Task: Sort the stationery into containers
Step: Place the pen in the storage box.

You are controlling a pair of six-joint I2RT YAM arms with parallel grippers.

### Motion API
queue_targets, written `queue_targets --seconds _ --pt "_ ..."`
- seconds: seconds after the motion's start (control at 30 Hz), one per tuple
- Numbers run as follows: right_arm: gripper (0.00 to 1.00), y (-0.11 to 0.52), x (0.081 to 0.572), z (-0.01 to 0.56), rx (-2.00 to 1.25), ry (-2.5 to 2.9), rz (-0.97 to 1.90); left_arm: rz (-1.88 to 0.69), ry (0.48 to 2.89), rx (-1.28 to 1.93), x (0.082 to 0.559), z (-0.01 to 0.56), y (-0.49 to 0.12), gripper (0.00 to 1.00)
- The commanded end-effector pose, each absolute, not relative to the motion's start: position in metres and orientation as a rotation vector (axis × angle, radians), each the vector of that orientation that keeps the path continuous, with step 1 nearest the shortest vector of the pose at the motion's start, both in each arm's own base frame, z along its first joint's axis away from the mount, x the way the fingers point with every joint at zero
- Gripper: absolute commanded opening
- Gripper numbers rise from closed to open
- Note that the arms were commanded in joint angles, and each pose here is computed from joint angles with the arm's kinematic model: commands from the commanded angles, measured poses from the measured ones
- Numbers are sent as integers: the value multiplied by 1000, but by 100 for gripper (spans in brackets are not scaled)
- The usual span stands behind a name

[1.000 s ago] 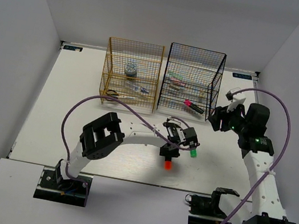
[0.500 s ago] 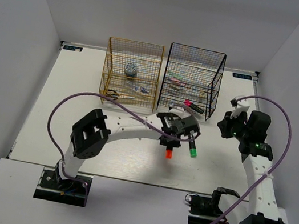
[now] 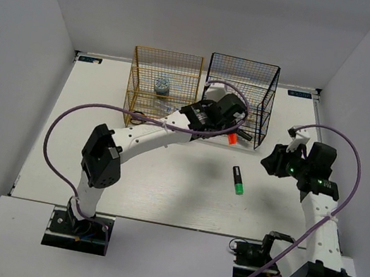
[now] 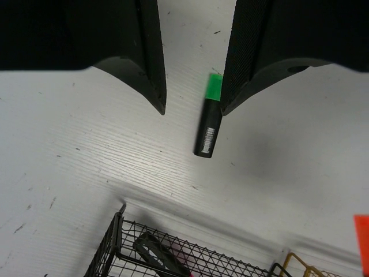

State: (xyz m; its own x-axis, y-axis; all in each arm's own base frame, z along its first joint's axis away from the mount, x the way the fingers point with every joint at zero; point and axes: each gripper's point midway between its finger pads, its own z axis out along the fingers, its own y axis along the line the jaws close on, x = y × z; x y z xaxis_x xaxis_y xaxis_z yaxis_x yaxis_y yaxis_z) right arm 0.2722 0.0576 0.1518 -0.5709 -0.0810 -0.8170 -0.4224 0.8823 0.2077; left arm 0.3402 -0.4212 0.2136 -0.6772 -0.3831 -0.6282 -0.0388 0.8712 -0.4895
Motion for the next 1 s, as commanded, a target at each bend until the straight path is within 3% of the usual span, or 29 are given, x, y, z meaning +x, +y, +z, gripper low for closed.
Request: queue_targets --seconds 0.0,0.33,0.97 --pt "46 68 264 156 -354 2126 579 -675 2081 -489 370 242 -430 1" --pt "46 65 263 155 -323 2113 608 -664 1724 -793 412 275 -424 1" --pt "46 55 264 147 -252 2117 650 -502 1630 -703 435 272 -407 1"
